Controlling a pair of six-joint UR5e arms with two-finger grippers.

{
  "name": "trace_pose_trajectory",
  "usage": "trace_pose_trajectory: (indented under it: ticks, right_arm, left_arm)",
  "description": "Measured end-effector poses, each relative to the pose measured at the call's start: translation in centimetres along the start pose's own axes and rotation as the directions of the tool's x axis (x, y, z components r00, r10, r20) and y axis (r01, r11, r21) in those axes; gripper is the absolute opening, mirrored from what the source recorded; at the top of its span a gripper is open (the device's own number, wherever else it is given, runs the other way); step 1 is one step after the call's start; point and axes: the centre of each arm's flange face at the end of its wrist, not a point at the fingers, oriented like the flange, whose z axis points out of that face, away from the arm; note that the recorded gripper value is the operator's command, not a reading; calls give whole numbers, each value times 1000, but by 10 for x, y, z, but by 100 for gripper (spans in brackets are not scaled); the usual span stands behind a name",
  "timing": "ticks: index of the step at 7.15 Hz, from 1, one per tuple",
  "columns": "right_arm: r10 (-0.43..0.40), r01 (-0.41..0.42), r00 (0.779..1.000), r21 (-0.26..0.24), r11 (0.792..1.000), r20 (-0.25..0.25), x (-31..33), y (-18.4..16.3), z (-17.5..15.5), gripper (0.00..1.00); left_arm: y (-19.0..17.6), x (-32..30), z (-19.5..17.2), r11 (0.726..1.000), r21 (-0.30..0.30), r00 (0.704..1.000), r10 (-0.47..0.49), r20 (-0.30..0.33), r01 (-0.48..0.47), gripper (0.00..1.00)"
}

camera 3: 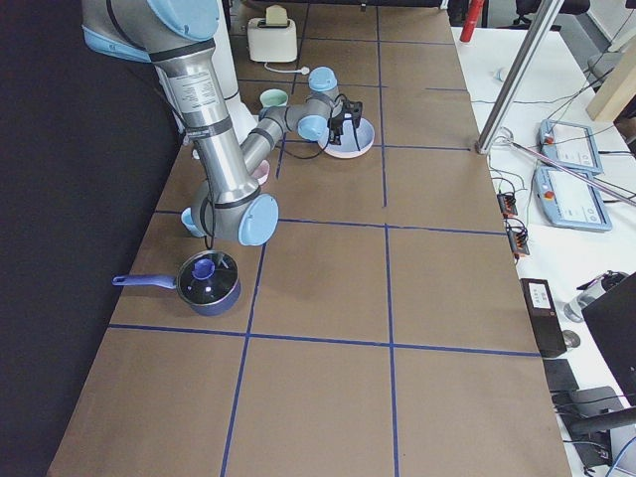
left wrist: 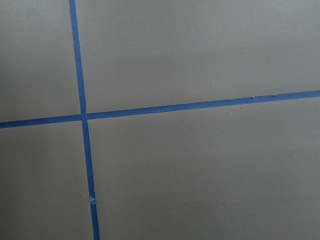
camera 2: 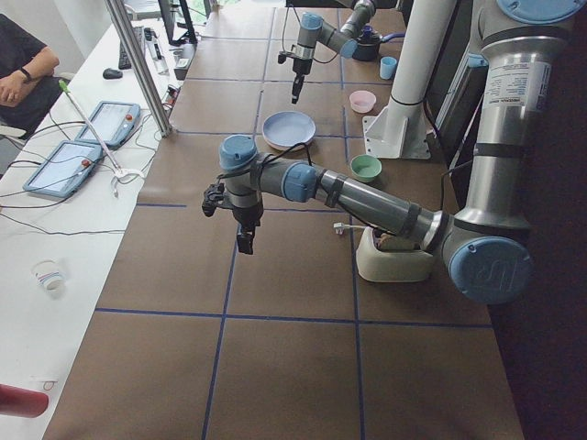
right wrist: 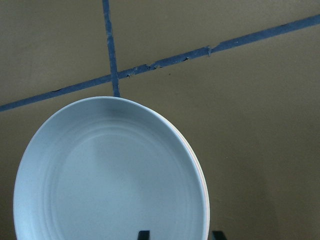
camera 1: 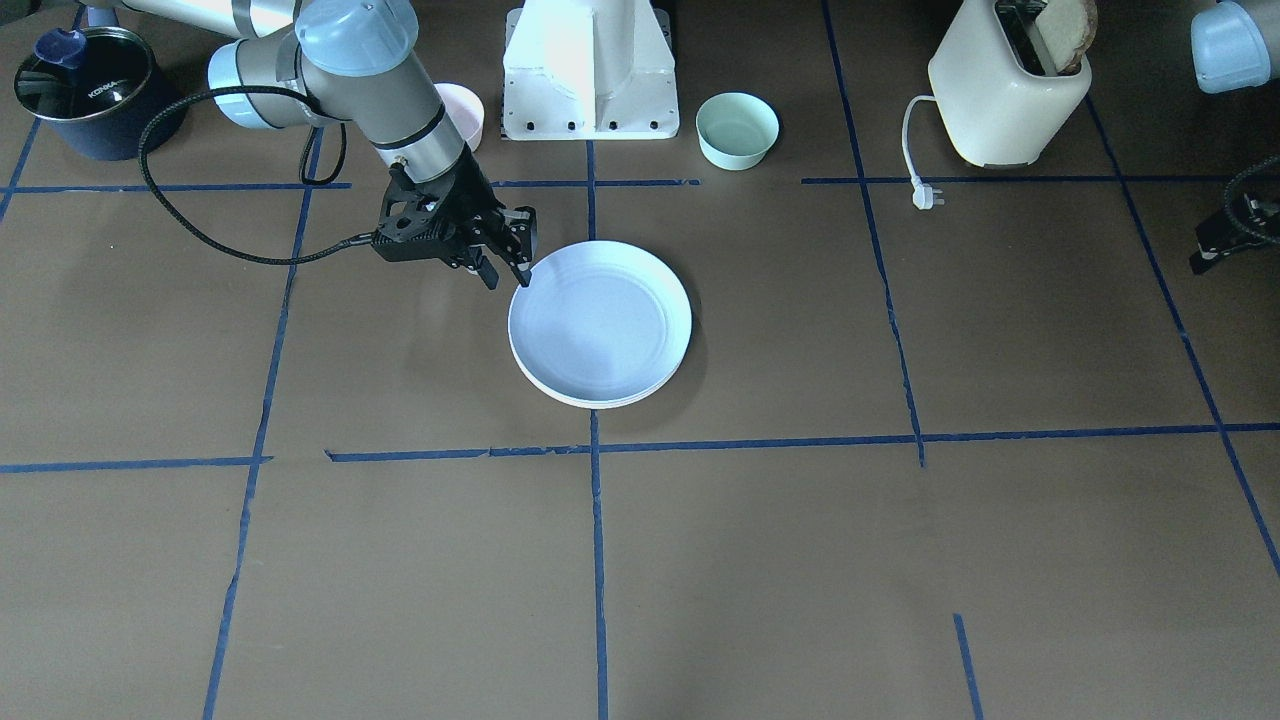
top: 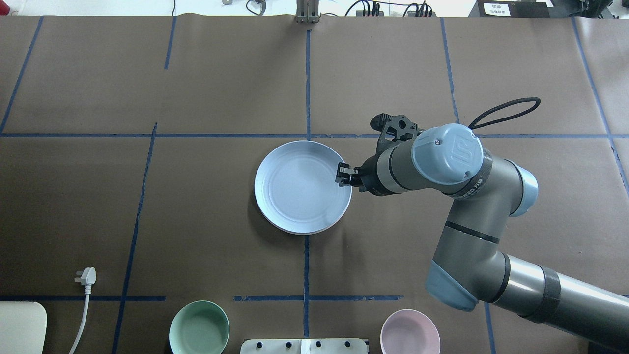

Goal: Stack three plates with pink and blue

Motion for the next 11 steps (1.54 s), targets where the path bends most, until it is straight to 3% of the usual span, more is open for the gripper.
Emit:
trace_pose_trajectory:
  ticks: [2,4,6,7,8,9,10,11]
  right_arm:
    - [-11,11,999,-10,1000,-31,24,-35,-14,100]
    - [-128,123,982,-43,992,-141,82,-91,-37,100]
    - [-294,273,919,-116,955,-262,160,-143,-62,100]
    - [-371,337,884,-163,927,-285,211,-171,-86,100]
    - [-421,376,865,-204,904,-273,266,-193,-116,100]
    - [-454,402,859,-237,884,-236,325,-209,-148,100]
    - [-469,416,859,-253,873,-205,383,-216,-178,100]
    - [-463,409,864,-258,875,-200,433,-212,-199,100]
  left_arm:
    - [0,-4,-2,1000,4,1000,0,-4,0,100]
    - [0,-35,-5,1000,0,999,5,-34,-5,100]
    - [8,-91,-1,1000,-14,999,3,-42,-3,100]
    - [15,-114,5,1000,-27,999,-3,-42,2,100]
    - [21,-128,11,999,-38,999,-14,-44,12,100]
    - [27,-137,17,998,-51,998,-27,-48,25,100]
    - [31,-145,24,997,-66,998,-42,-50,39,100]
    - [33,-150,30,996,-77,997,-53,-51,49,100]
